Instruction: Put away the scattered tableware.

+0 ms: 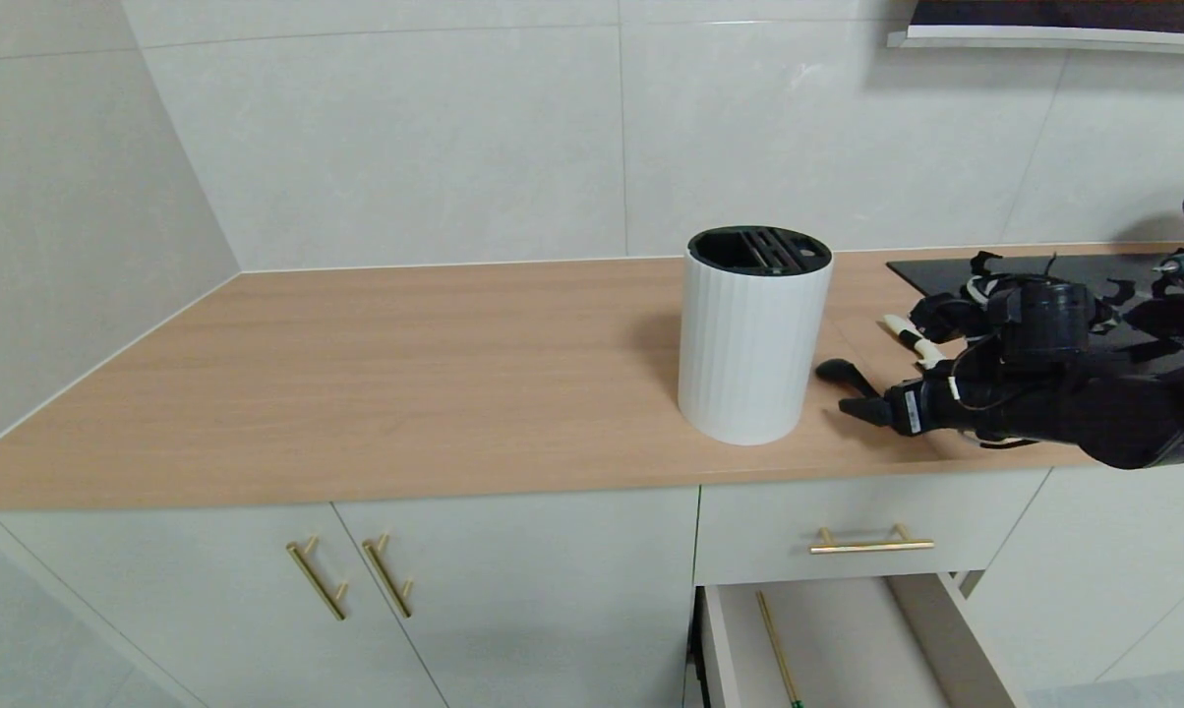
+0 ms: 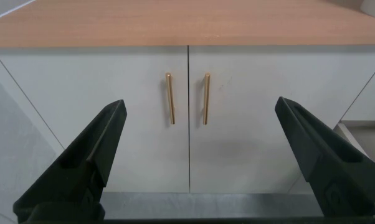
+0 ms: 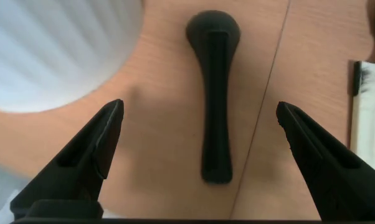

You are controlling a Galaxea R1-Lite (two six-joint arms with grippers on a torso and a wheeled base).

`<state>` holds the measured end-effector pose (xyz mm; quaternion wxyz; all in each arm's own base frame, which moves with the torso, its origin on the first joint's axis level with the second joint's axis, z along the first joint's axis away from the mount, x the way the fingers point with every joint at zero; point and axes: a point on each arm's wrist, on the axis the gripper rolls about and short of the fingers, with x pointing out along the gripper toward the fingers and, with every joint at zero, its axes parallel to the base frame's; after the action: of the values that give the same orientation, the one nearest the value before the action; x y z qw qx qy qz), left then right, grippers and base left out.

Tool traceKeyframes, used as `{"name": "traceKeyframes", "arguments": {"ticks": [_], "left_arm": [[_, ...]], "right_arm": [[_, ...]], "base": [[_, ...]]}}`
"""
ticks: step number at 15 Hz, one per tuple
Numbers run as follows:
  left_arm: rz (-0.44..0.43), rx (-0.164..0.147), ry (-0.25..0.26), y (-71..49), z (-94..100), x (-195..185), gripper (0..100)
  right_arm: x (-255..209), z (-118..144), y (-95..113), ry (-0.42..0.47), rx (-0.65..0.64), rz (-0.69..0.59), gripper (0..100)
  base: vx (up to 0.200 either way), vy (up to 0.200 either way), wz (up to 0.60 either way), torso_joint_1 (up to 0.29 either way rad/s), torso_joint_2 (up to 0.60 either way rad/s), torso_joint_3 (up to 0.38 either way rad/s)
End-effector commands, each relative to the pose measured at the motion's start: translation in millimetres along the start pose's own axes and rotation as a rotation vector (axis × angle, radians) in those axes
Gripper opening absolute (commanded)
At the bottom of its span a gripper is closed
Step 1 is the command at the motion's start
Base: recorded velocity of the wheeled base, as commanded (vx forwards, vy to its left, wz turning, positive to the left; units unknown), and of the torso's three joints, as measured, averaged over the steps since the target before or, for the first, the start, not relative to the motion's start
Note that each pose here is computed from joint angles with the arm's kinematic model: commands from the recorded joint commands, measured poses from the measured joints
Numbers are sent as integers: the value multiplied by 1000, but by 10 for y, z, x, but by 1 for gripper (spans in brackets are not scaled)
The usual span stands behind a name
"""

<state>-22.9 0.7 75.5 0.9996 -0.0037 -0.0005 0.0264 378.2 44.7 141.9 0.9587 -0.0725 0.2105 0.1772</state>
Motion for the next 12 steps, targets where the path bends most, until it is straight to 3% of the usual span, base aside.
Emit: {"name": "traceKeyframes", "arguments": {"ticks": [1, 12], "left_arm": [[1, 0, 1, 0, 0, 1, 100], [1, 0, 1, 0, 0, 1, 100]], "right_arm": [[94, -88, -7, 27, 6, 5, 100], [232, -166, -30, 28, 1, -20, 100]], "base": [[0, 0, 0, 0, 0, 0], [0, 0, 0, 0, 0, 0]]}}
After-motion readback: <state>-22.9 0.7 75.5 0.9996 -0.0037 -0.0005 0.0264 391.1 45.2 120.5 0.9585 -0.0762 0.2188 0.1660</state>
